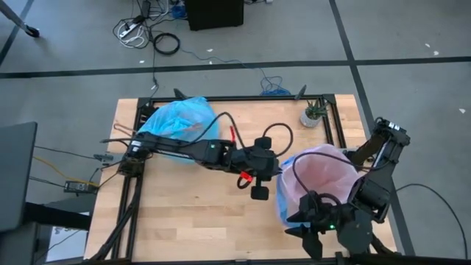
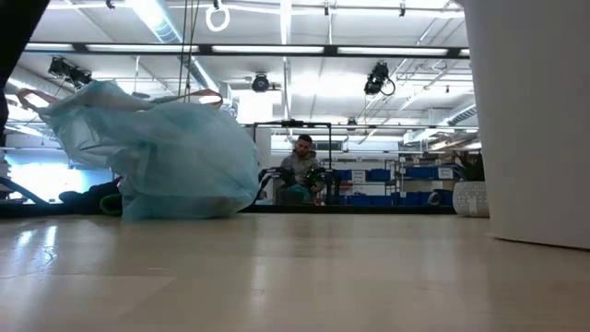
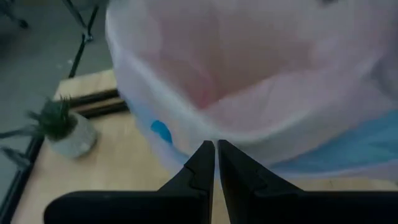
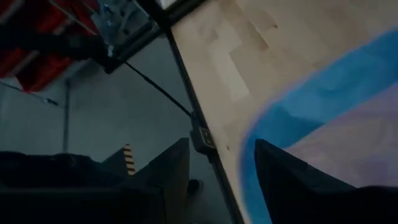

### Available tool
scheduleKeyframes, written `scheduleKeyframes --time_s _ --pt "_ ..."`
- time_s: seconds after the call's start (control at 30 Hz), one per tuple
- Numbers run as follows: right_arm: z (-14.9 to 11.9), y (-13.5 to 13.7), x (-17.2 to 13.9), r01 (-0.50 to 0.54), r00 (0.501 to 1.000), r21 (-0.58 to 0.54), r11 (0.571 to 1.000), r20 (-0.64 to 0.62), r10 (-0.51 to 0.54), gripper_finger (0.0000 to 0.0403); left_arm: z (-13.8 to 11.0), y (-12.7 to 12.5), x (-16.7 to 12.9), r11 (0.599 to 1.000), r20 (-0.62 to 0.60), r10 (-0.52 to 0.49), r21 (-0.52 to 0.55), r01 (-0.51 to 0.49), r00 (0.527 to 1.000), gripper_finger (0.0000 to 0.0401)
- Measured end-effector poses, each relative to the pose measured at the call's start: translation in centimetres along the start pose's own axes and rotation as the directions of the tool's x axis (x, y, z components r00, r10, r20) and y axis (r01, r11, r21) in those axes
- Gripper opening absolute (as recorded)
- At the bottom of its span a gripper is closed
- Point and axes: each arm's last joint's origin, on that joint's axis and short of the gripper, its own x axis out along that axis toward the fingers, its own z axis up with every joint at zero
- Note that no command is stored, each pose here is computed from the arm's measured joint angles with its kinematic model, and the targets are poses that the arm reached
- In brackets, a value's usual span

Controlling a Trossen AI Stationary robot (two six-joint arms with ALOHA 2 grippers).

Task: Place trash/remove bag and relplace
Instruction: Put the new trash bag into the trash bin

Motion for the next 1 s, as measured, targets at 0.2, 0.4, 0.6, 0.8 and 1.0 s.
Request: scheduleKeyframes --time_s 0.2,0.4,0.6,0.8,1.0 --pt "1.6 0.7 -1.4 -0.093 0.99 0.005 0.996 0.104 0.092 0.0151 -2.3 -0.1 3.0 1.0 -0.073 -0.01 -0.016 0.009 0.997 0.0033" --pt "2.7 1.3 -4.8 -0.122 0.95 -0.065 0.99 0.28 0.135 0.0098 -2.8 0.4 3.5 1.0 -0.08 -0.002 -0.027 0.0 0.997 0.0033" --pt "0.8 0.3 -8.1 -0.074 0.966 -0.124 0.989 0.239 0.102 0.0012 -2.9 1.4 3.7 0.998 -0.079 0.018 -0.058 -0.022 0.997 0.0033" --pt "-2.5 -1.4 -8.7 0.006 0.998 -0.007 1.0 0.057 -0.006 0.0001 -4.1 1.3 5.4 0.997 -0.116 0.019 -0.069 -0.027 0.993 0.0033" --pt "-5.3 -2.7 -8.7 0.158 0.985 0.079 0.984 -0.083 -0.151 0.0 -5.3 1.0 6.3 0.995 -0.112 0.016 -0.098 -0.027 0.994 0.0033"
